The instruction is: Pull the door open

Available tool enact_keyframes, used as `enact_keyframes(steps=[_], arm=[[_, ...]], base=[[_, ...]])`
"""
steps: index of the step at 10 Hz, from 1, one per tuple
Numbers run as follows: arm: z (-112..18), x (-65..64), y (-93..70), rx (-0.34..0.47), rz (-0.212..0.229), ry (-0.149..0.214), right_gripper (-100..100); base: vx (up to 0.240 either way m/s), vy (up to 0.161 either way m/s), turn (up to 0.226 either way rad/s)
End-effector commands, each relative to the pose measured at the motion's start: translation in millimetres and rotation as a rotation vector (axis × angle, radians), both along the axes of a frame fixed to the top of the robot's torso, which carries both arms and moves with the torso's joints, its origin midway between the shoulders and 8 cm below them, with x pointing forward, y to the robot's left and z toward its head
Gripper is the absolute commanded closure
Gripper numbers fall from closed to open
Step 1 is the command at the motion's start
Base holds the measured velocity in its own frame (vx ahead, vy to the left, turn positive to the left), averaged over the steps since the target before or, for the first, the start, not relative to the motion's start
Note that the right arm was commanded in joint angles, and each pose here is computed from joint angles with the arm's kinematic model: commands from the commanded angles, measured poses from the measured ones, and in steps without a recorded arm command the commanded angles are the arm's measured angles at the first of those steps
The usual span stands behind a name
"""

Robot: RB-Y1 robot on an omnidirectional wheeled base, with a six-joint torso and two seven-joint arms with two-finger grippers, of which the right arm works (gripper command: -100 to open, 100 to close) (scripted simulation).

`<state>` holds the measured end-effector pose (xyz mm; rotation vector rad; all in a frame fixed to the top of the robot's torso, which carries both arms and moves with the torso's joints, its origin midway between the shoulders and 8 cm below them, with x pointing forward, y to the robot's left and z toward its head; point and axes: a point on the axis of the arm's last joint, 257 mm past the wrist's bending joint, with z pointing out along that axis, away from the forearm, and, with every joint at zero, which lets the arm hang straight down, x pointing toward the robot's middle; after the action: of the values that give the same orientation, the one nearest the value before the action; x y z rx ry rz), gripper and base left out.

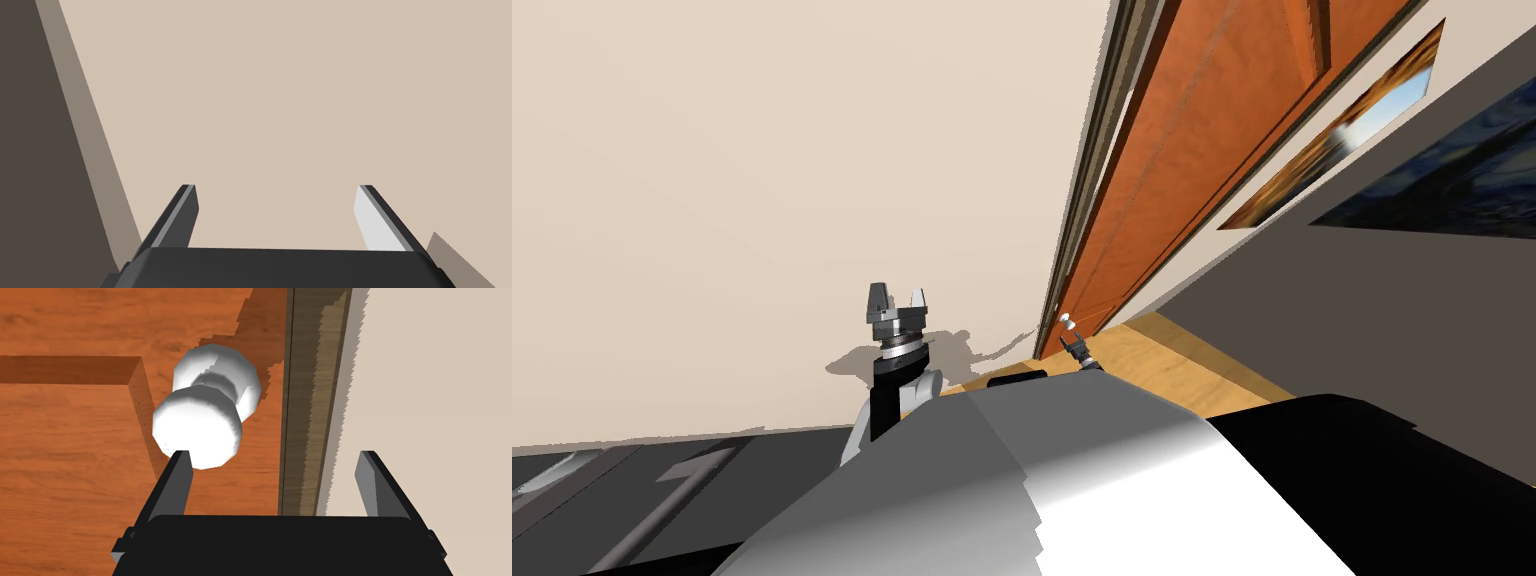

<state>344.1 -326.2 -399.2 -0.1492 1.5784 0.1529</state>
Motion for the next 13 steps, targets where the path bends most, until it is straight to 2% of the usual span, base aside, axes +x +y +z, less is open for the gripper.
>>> enact_keyframes(steps=[1, 4, 5, 6, 11, 12, 13], arm=[[1.3, 1.7, -13.6, 0.004, -0.017, -0.003, -100], [7.5, 5.9, -44.1, 0.012, -0.060, -0.013, -100], [2.5, 0.5, -35.8, 0.011, -0.048, -0.004, -100], [2.5, 0.5, -35.8, 0.011, -0.048, -0.004, 100], [2.5, 0.5, -35.8, 0.011, -0.048, -0.004, 100], [4.1, -3.5, -37.7, 0.007, -0.042, -0.007, -100], [4.9, -5.6, -38.7, 0.005, -0.039, -0.009, -100]], base=[[0.087, -0.002, 0.089], [0.130, -0.010, 0.099], [0.067, -0.016, 0.038], [-0.028, 0.000, -0.003], [-0.009, 0.003, -0.008], [-0.102, -0.014, -0.039], [-0.174, -0.016, -0.042]])
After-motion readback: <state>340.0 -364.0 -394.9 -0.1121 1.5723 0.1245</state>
